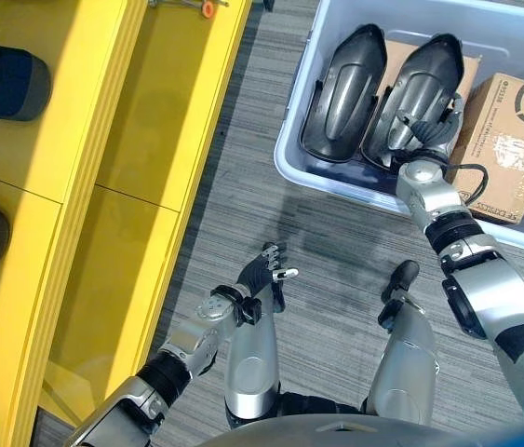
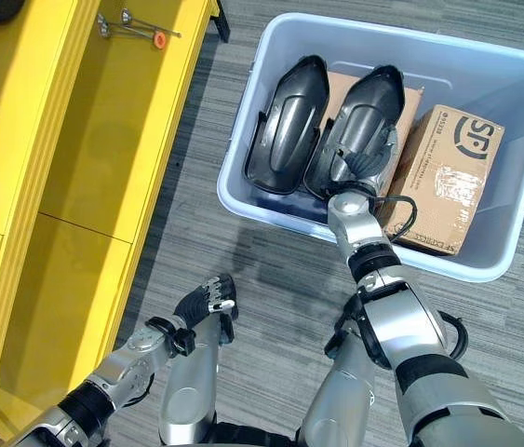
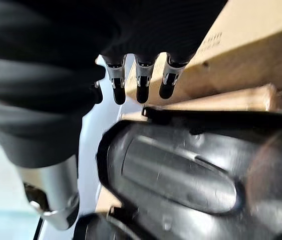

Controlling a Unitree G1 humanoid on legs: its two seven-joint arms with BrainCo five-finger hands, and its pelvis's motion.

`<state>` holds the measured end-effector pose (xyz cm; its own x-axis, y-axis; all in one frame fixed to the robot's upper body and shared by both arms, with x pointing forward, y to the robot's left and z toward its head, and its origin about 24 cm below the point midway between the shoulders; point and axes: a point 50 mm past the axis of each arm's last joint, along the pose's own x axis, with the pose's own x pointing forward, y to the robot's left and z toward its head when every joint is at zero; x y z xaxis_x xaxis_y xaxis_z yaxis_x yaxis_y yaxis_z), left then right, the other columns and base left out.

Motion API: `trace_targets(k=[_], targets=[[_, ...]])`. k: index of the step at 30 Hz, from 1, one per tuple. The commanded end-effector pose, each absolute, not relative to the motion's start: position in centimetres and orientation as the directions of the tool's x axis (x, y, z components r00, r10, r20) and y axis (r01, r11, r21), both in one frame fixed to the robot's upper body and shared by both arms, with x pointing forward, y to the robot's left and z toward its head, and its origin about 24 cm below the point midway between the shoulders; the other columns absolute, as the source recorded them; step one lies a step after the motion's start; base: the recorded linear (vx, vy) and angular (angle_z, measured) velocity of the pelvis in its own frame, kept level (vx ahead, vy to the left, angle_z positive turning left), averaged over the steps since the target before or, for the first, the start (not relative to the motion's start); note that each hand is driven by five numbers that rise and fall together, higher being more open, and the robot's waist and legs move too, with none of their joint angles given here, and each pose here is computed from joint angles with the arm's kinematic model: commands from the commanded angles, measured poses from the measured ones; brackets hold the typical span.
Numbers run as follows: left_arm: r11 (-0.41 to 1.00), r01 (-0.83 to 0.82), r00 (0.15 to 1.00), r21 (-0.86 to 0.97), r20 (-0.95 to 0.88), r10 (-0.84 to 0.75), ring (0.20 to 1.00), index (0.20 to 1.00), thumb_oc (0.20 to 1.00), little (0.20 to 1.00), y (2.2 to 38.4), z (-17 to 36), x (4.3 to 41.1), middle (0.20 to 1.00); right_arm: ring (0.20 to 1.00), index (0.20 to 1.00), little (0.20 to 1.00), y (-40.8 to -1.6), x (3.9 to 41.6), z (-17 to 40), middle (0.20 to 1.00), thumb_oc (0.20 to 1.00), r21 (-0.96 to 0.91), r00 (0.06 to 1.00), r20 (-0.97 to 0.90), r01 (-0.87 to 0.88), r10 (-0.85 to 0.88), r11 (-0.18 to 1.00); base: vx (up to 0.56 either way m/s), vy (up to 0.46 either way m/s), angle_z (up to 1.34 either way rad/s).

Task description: Move parts from the plastic box to the shelf.

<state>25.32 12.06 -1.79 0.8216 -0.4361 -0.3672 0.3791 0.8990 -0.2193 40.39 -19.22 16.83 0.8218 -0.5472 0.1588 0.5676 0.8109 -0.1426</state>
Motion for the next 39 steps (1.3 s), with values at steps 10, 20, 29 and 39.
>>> trace_targets(k=[10, 20, 29, 39], targets=[[0.873, 0.431, 0.796, -0.229, -0.358, -0.487, 1.0, 1.0, 1.0, 1.0, 11.4, -1.9, 24.3, 1.0, 1.0, 1.0, 1.0, -21.4, 39.6, 16.4, 1.0, 1.0, -0.058, 0.686, 0.097, 0.727, -0.721, 0.684, 0.0, 0.0, 0.0], [0.868, 0.447, 0.787, -0.217, -0.365, -0.497, 1.0, 1.0, 1.0, 1.0, 10.8, -2.1, 24.2, 1.0, 1.0, 1.0, 1.0, -20.4, 39.8, 15.0, 1.0, 1.0, -0.013, 0.762, 0.022, 0.647, -0.647, 0.762, 0.0, -0.001, -0.01], [0.863, 0.468, 0.773, -0.189, -0.387, -0.504, 1.0, 1.0, 1.0, 1.0, 11.3, -2.1, 24.6, 1.0, 1.0, 1.0, 1.0, -21.7, 40.0, 13.0, 1.0, 1.0, -0.045, 0.789, -0.136, 0.599, -0.599, 0.799, 0.0, -0.008, 0.0], [0.871, 0.451, 0.782, -0.193, -0.385, -0.49, 1.0, 1.0, 1.0, 1.0, 10.7, -2.1, 24.6, 1.0, 1.0, 1.0, 1.0, -21.5, 39.5, 12.2, 1.0, 1.0, 0.132, 0.715, -0.234, 0.695, -0.659, 0.707, 0.0, 0.0, 0.0]])
